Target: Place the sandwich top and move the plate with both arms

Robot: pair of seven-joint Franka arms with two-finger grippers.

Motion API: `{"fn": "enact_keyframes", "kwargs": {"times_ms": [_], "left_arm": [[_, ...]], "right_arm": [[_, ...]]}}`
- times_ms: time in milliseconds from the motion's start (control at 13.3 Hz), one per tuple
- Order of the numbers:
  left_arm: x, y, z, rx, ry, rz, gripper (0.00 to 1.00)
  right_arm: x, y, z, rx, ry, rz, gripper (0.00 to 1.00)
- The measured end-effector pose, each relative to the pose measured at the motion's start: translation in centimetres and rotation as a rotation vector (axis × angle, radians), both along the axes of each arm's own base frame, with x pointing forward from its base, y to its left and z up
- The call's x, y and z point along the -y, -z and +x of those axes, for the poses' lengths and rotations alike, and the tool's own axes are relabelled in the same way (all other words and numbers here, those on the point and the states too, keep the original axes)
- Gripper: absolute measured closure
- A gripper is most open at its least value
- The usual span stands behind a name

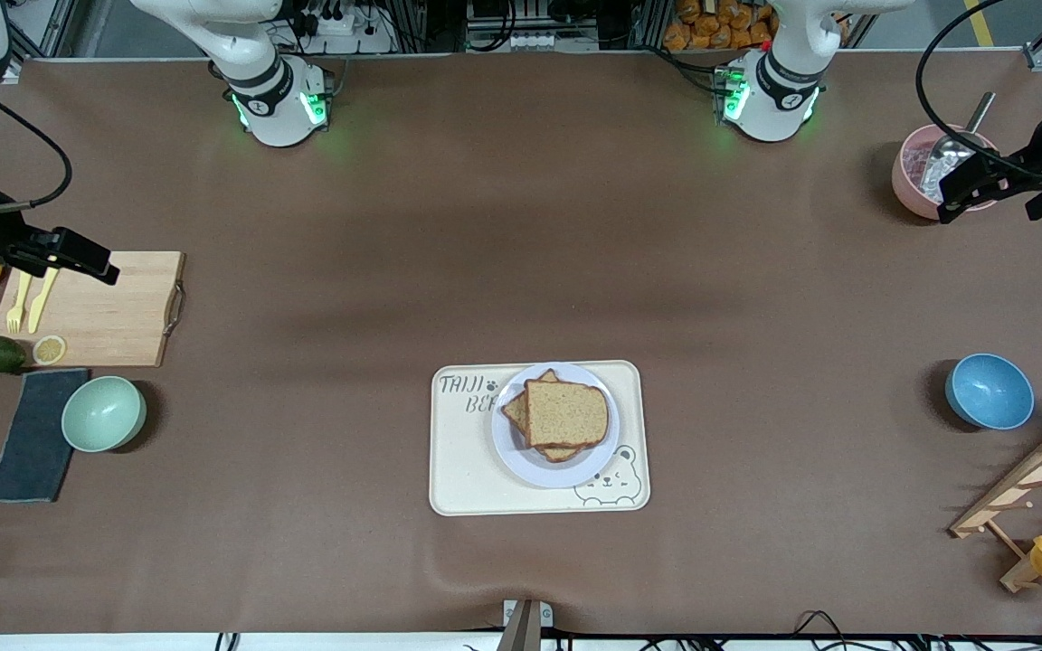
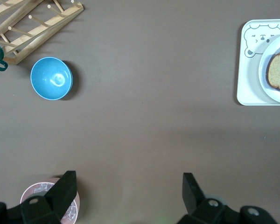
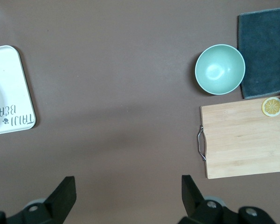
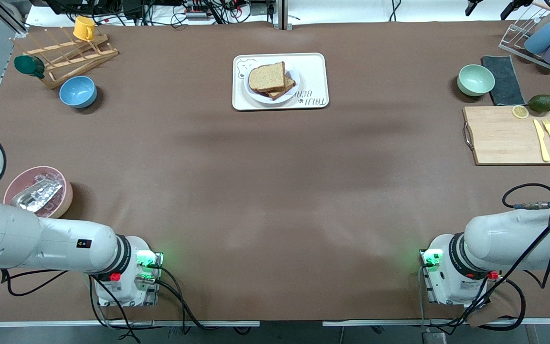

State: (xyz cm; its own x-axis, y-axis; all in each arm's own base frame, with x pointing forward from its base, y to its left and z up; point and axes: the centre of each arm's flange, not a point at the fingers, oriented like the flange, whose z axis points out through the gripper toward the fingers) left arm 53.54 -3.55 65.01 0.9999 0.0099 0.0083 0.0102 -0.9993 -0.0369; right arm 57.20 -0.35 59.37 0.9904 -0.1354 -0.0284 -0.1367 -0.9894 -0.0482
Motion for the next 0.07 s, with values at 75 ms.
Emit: {"fn": "enact_keyframes", "kwargs": {"times_ms": [75], "left_arm": [[0.02,0.14,0.17,0.002,0.000,0.000,0.00]], "right_arm": [[0.01,0.00,0.00,0.000,0.000,0.000,0.00]]}}
